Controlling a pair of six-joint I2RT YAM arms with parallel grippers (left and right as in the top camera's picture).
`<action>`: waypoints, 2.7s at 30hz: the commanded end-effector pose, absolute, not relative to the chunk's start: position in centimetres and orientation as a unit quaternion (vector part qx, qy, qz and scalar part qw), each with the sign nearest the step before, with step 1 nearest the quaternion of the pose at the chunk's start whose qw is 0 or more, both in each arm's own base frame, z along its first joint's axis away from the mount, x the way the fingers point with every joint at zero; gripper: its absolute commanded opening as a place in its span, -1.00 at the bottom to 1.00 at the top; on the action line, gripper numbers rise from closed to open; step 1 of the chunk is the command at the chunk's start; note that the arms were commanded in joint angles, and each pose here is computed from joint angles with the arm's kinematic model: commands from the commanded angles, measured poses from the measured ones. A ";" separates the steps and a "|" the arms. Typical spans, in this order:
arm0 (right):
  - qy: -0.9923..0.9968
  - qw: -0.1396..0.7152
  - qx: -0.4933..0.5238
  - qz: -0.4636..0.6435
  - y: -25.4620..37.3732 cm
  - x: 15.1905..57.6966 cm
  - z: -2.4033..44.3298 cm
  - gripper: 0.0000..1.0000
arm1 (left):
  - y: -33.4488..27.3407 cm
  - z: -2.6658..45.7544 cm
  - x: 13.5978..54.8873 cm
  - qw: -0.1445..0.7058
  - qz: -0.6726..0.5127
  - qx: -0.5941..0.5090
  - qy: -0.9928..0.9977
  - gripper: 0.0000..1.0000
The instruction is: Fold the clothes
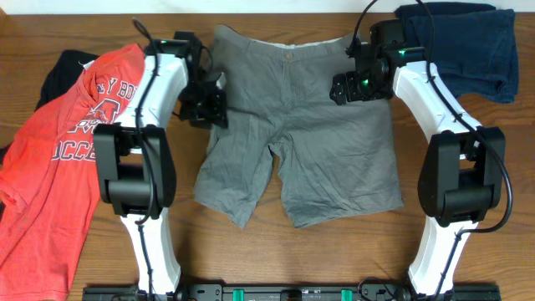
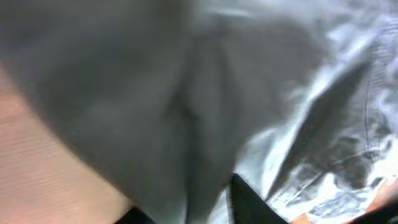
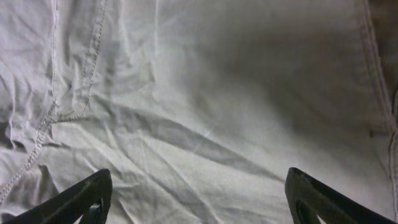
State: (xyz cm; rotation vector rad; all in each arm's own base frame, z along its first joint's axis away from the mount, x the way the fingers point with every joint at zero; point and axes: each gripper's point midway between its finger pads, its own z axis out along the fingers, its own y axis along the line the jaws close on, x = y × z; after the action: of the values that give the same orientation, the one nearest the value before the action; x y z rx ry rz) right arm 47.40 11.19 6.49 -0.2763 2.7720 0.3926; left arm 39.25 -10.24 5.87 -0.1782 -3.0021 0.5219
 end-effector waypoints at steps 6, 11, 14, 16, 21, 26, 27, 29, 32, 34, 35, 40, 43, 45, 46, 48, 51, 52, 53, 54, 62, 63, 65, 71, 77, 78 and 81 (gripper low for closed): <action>0.969 0.174 -0.104 0.139 11.3 47.6 7.6 0.72 | -17.2 5.0 38.9 0.022 0.179 -0.118 -0.976 -0.61; 0.971 0.169 -0.101 0.136 11.0 47.5 7.4 0.72 | -20.7 4.1 39.5 -0.009 0.187 -0.115 -0.975 -0.74; 0.971 0.169 -0.099 0.136 10.8 47.5 7.4 0.72 | -21.9 3.6 39.3 -0.020 0.169 -0.128 -0.977 -0.73; 0.972 0.167 -0.098 0.136 10.7 47.4 7.4 0.72 | -21.6 3.7 39.3 -0.027 0.141 -0.132 -0.981 -0.74; 0.972 0.164 -0.097 0.136 10.6 47.3 7.4 0.77 | -18.8 7.2 39.3 -0.030 0.106 -0.113 -0.987 -0.66; 0.972 0.164 -0.097 0.136 10.6 47.3 7.4 0.80 | -12.9 9.9 38.1 -0.015 0.057 -0.077 -0.995 0.11; 0.972 0.164 -0.097 0.136 10.6 47.3 7.4 0.80 | -11.8 10.0 37.6 0.000 0.055 -0.070 -0.996 0.16; 0.972 0.165 -0.097 0.136 10.6 47.3 7.4 0.81 | -9.9 9.6 36.8 0.024 0.051 -0.057 -0.997 0.20; 0.972 0.166 -0.097 0.136 10.6 47.4 7.4 0.81 | -8.2 7.9 35.4 0.059 0.073 -0.047 -0.994 0.20; 0.972 0.166 -0.097 0.135 10.6 47.4 7.4 0.82 | -8.2 6.7 34.3 0.079 0.104 -0.048 -0.990 0.20; 0.972 0.166 -0.097 0.135 10.6 47.4 7.4 0.83 | -8.5 6.1 33.7 0.088 0.121 -0.053 -0.987 0.20; 0.972 0.166 -0.097 0.135 10.6 47.4 7.4 0.84 | -9.0 3.7 31.0 0.121 0.134 -0.084 -0.980 0.20; 0.972 0.166 -0.097 0.135 10.6 47.4 7.4 0.84 | -9.1 2.7 29.8 0.135 0.133 -0.090 -0.978 0.20; 0.972 0.166 -0.097 0.135 10.6 47.4 7.4 0.84 | -9.1 2.1 29.3 0.141 0.135 -0.091 -0.977 0.21; 0.972 0.166 -0.097 0.135 10.6 47.4 7.4 0.83 | -9.4 1.9 29.0 0.143 0.146 -0.097 -0.974 0.21; 0.972 0.166 -0.097 0.135 10.6 47.4 7.4 0.84 | -10.7 1.9 28.4 0.143 0.189 -0.114 -0.965 0.21; 0.972 0.166 -0.097 0.135 10.6 47.4 7.4 0.84 | -12.1 2.1 27.8 0.146 0.231 -0.125 -0.954 0.23; 0.972 0.166 -0.097 0.135 10.6 47.4 7.4 0.84 | -12.4 2.0 27.6 0.148 0.237 -0.126 -0.952 0.27; 0.972 0.166 -0.097 0.135 10.6 47.4 7.4 0.84 | -12.7 1.9 27.4 0.148 0.239 -0.129 -0.951 0.32; 0.972 0.166 -0.097 0.135 10.6 47.4 7.4 0.84 | -12.9 1.8 27.2 0.149 0.240 -0.132 -0.950 0.34; 0.972 0.166 -0.097 0.136 10.6 47.4 7.4 0.84 | -17.2 2.4 25.4 0.162 0.294 -0.163 -0.928 0.50; 0.972 0.166 -0.097 0.136 10.6 47.4 7.4 0.84 | -17.8 2.6 25.2 0.163 0.302 -0.167 -0.924 0.50; 0.972 0.166 -0.097 0.136 10.6 47.4 7.4 0.84 | -18.6 2.7 24.8 0.165 0.308 -0.176 -0.920 0.51; 0.972 0.166 -0.097 0.136 10.6 47.4 7.4 0.84 | -19.5 2.6 24.5 0.163 0.306 -0.193 -0.918 0.38; 0.972 0.166 -0.098 0.136 10.6 47.4 7.4 0.84 | -18.7 2.6 25.1 0.158 0.301 -0.183 -0.922 -0.88; 0.972 0.166 -0.098 0.136 10.6 47.4 7.4 0.84 | -18.0 2.8 25.3 0.162 0.291 -0.176 -0.926 -0.88; 0.972 0.166 -0.098 0.136 10.6 47.4 7.4 0.84 | -15.7 3.6 25.9 0.171 0.260 -0.158 -0.937 -0.89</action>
State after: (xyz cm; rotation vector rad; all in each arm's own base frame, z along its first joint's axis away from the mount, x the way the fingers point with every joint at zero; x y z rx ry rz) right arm 46.87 10.77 6.27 -0.2650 2.7994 0.3905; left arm 24.52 -17.68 3.07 -0.4715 -2.6165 0.8087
